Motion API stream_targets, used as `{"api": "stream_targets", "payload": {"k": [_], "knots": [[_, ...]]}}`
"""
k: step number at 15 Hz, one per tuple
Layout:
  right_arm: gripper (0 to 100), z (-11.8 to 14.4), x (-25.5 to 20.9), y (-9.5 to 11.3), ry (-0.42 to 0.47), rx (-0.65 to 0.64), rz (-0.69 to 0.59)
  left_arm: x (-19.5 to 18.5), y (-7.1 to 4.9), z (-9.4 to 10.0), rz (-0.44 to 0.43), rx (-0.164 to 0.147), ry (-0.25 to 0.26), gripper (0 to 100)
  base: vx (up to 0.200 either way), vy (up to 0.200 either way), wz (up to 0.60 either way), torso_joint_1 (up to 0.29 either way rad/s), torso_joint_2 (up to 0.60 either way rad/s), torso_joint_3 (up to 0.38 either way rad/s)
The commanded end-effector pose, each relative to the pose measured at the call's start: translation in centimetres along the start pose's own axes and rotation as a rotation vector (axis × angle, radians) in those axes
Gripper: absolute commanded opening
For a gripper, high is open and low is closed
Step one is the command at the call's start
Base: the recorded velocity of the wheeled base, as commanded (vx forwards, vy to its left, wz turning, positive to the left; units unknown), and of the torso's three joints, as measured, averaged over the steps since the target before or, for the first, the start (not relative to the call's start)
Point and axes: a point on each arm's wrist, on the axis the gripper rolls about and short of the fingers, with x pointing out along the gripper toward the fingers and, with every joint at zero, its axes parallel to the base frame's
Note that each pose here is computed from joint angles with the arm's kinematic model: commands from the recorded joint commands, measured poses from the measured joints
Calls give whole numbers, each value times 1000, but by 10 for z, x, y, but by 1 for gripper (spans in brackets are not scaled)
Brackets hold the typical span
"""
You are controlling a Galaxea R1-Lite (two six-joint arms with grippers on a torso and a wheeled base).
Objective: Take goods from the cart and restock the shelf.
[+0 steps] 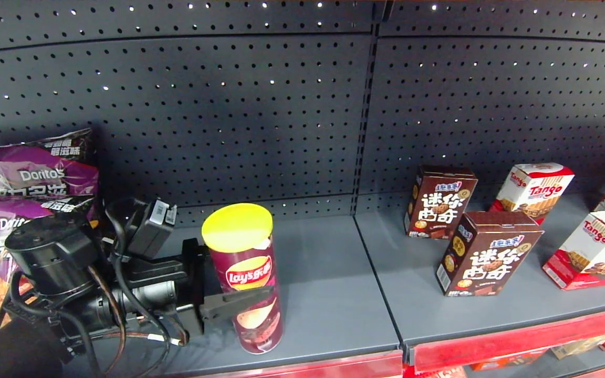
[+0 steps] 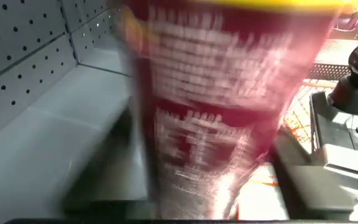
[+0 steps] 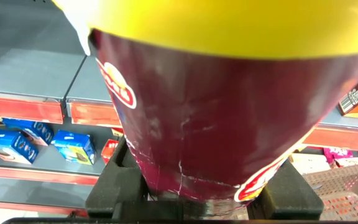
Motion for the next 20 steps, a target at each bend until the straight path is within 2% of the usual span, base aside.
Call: {"api": "stream_targets", "payload": {"k": [1,5,8,10,17,20], "knots": [[0,0,0,0,-2,0,2,1,0,-1,-1,-4,2,100,0,0,0,0,0,0],[0,0,-1,0,-7,0,1,-2,-3,-2,1,-10,8,100,0,0,0,0,0,0],[0,-2,-5,0,-16,1,-1,-13,-14,-2,11,2,-4,100,0,0,0,0,0,0],[0,-4,-7,1,-13,1,-1,-23,-25,-2,16,-2,-1,100,0,0,0,0,0,0],[0,-6,-9,1,-21,9,-5,-53,-48,-5,69,-9,0,100,0,0,0,0,0,0],[0,-6,-9,1,-23,9,-5,-80,-71,-8,135,-14,-4,100,0,0,0,0,0,0]]}}
